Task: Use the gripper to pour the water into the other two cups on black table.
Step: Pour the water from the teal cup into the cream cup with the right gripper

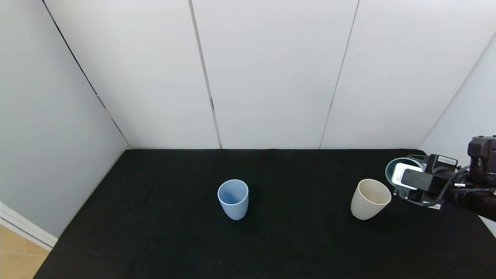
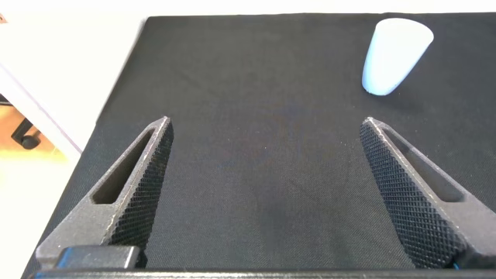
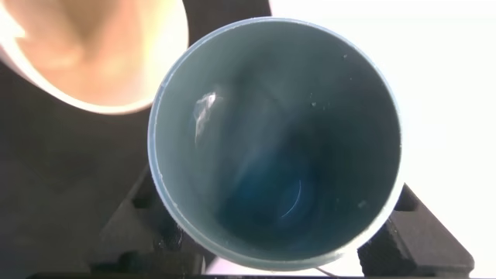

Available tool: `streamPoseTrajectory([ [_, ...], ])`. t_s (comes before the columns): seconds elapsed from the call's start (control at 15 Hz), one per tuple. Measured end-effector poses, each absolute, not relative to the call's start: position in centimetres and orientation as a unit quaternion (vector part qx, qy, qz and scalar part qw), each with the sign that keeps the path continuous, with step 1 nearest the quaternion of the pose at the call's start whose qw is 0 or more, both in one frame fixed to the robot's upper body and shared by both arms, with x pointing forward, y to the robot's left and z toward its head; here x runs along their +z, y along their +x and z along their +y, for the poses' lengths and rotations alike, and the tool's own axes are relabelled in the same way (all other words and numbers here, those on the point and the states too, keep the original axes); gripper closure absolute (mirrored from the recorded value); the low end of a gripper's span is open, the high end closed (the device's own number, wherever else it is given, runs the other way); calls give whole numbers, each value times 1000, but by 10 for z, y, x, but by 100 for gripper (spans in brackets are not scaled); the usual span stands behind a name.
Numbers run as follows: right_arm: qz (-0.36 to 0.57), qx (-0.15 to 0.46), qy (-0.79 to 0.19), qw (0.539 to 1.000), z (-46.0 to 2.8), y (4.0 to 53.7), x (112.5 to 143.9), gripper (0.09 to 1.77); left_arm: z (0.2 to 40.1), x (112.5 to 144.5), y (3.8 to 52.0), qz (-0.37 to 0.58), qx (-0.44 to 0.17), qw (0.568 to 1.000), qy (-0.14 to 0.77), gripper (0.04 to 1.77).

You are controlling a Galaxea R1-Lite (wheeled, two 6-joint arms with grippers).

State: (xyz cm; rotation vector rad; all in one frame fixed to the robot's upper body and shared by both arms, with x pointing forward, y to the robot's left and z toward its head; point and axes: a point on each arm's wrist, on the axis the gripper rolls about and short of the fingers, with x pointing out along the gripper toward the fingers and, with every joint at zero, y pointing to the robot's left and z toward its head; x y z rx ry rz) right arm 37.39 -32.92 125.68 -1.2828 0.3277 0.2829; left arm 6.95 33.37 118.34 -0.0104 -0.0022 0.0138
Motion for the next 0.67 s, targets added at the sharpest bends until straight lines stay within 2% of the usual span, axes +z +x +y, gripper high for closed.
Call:
streamPoseTrajectory([
  [0.67, 150, 129, -678, 708, -330, 380, 1257, 66, 334, 1183, 70, -1, 7, 1000, -5, 9],
])
